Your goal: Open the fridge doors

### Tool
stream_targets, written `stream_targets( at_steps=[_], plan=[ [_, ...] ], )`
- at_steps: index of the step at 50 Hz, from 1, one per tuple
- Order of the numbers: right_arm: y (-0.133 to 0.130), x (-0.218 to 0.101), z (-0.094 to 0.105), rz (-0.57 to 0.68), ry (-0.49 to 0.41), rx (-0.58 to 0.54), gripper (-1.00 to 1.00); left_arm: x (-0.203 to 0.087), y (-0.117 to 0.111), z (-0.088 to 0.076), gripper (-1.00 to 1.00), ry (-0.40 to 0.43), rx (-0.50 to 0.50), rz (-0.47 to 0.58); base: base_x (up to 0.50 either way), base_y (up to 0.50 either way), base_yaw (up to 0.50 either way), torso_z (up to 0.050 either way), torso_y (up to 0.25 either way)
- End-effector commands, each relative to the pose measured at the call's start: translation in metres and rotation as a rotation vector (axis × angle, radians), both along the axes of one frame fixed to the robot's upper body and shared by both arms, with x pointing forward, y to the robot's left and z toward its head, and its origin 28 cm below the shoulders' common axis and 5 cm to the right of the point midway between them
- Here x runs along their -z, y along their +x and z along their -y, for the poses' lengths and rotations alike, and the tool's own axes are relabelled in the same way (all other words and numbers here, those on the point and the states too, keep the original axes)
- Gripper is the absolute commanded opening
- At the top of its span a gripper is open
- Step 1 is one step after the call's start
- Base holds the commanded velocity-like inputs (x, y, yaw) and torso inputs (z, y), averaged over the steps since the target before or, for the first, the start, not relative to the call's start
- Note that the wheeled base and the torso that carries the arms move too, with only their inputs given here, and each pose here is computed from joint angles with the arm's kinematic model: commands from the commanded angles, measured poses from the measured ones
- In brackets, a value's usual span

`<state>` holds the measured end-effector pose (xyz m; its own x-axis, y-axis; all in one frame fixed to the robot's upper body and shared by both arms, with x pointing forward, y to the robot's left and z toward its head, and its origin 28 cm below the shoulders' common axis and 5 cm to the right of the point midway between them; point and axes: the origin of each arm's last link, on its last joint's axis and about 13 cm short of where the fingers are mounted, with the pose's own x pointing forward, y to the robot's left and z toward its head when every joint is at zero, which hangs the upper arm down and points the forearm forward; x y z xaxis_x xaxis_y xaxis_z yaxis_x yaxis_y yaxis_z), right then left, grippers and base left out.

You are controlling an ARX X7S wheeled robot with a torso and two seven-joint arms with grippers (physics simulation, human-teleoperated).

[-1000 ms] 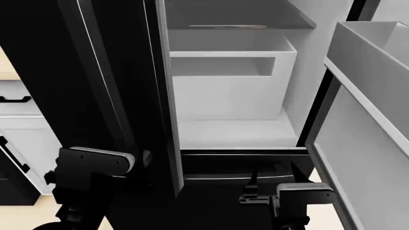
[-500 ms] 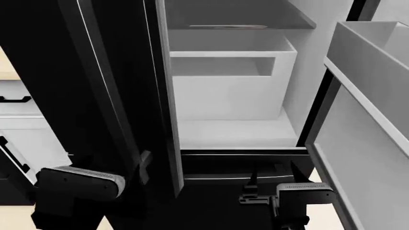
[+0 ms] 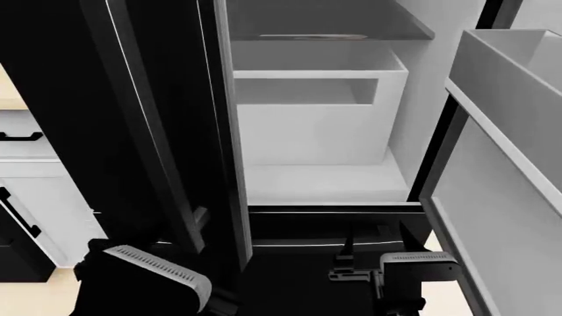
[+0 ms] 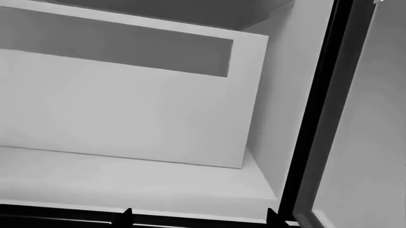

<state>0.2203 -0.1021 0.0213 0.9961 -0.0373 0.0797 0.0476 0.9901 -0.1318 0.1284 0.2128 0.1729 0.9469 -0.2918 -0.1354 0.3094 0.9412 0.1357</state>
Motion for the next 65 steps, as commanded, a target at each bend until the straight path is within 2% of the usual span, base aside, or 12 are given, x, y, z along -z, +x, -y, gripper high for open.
stream_targets(
  at_steps=[1,5,11,17,19,26,35,40,46,58,65],
  plan=[
    [-0.001,0.000,0.000,0.002,0.002,-0.005,1.00,0.002,-0.003,0.017,1.00,-0.005,0.092,-0.048,0.00,0.00,0.00,0.000,0.000],
    [0.000,0.000,0.000,0.001,0.004,-0.005,1.00,0.001,0.001,0.027,1.00,-0.024,0.134,-0.067,0.00,0.00,0.00,0.000,0.000],
    [0.000,0.001,0.000,-0.004,0.006,-0.006,1.00,-0.015,0.000,0.039,1.00,-0.019,0.171,-0.022,0.00,0.00,0.00,0.000,0.000],
    [0.002,0.000,-0.001,-0.007,0.004,-0.004,1.00,-0.030,0.005,0.046,1.00,-0.066,0.176,-0.017,0.00,0.00,0.00,0.000,0.000],
    [0.003,0.000,-0.001,-0.006,0.004,-0.005,1.00,-0.033,0.004,0.053,1.00,-0.109,0.229,-0.055,0.00,0.00,0.00,0.000,0.000],
    [0.004,0.000,-0.002,-0.005,0.007,-0.003,1.00,-0.037,0.018,0.069,1.00,-0.105,0.254,-0.084,0.00,0.00,0.00,0.000,0.000],
    [0.003,0.000,-0.001,-0.006,0.010,-0.006,1.00,-0.052,0.024,0.082,1.00,-0.100,0.296,-0.099,0.00,0.00,0.00,0.000,0.000],
    [0.001,0.001,0.001,-0.004,0.012,-0.008,1.00,-0.054,0.037,0.095,1.00,-0.059,0.271,-0.089,0.00,0.00,0.00,0.000,0.000],
    [0.001,0.001,0.001,-0.006,0.015,-0.010,1.00,-0.057,0.053,0.106,1.00,-0.045,0.296,-0.097,0.00,0.00,0.00,0.000,0.000],
    [0.002,0.002,0.001,-0.009,0.019,-0.015,1.00,-0.058,0.096,0.110,1.00,-0.059,0.301,-0.136,0.00,0.00,0.00,0.000,0.000],
    [0.004,0.002,0.001,-0.012,0.018,-0.016,1.00,-0.058,0.100,0.117,1.00,-0.035,0.315,-0.144,0.00,0.00,0.00,0.000,0.000]
  ],
)
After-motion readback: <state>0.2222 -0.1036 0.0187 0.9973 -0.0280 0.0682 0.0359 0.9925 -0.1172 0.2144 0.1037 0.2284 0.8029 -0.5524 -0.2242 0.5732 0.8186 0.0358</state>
